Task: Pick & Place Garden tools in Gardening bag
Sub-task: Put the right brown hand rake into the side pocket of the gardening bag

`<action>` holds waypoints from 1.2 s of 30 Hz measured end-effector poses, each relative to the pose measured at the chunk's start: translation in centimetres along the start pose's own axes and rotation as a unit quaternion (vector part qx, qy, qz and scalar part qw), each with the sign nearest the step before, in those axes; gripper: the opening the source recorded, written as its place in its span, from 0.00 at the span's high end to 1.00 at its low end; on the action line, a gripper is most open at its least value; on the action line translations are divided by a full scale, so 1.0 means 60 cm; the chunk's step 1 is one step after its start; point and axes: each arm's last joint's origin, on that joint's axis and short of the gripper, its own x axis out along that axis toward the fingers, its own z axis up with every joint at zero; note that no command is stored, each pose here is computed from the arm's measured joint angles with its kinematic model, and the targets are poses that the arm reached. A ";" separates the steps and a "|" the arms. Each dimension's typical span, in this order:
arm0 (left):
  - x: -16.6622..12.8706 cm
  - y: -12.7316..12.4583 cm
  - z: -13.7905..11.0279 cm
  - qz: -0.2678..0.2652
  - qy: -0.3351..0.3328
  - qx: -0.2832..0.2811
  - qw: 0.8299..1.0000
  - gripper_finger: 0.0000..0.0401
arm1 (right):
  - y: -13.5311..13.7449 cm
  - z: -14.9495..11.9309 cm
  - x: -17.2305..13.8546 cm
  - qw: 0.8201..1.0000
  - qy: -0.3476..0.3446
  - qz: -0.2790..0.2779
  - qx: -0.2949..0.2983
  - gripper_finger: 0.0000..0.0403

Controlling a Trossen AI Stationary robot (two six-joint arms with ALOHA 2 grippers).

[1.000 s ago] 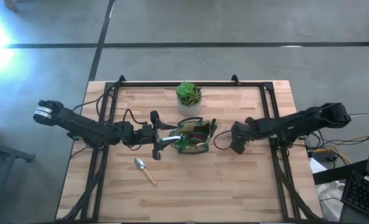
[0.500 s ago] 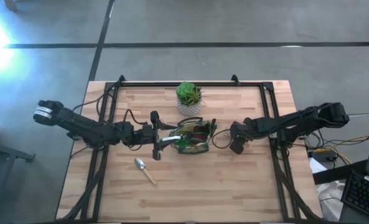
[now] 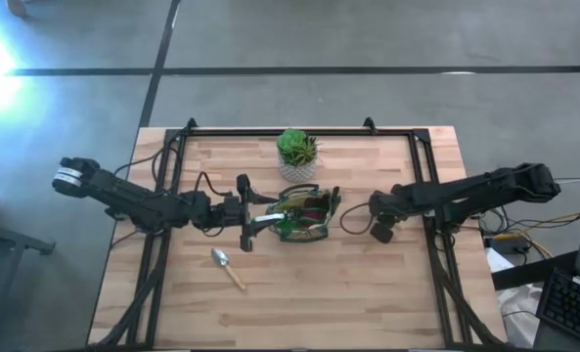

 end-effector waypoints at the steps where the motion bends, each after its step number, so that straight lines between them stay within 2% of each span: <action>1: 0.000 0.000 0.000 0.000 0.001 0.000 1.000 0.45 | 0.002 0.001 -0.007 1.000 -0.007 0.005 0.000 0.88; 7: 0.000 0.000 -0.001 0.000 0.002 0.001 1.000 0.45 | 0.018 0.009 -0.055 0.998 -0.054 0.020 0.019 0.88; 13: 0.000 0.000 -0.001 0.000 0.002 0.001 1.000 0.45 | 0.030 0.012 -0.103 0.993 -0.106 -0.025 0.040 0.88; 22: 0.000 0.000 -0.002 0.000 0.005 0.002 1.000 0.45 | 0.078 0.011 -0.172 0.978 -0.210 -0.014 0.009 0.88; 26: 0.000 0.000 -0.002 0.000 0.005 0.002 1.000 0.45 | 0.108 -0.002 -0.192 0.959 -0.281 -0.016 -0.002 0.88; 31: 0.000 0.000 -0.002 0.000 0.005 0.002 1.000 0.45 | 0.155 -0.026 -0.200 0.921 -0.390 -0.003 -0.007 0.88; 36: 0.000 0.000 -0.003 -0.001 0.006 0.002 1.000 0.45 | 0.201 -0.055 -0.189 0.883 -0.468 -0.009 -0.005 0.88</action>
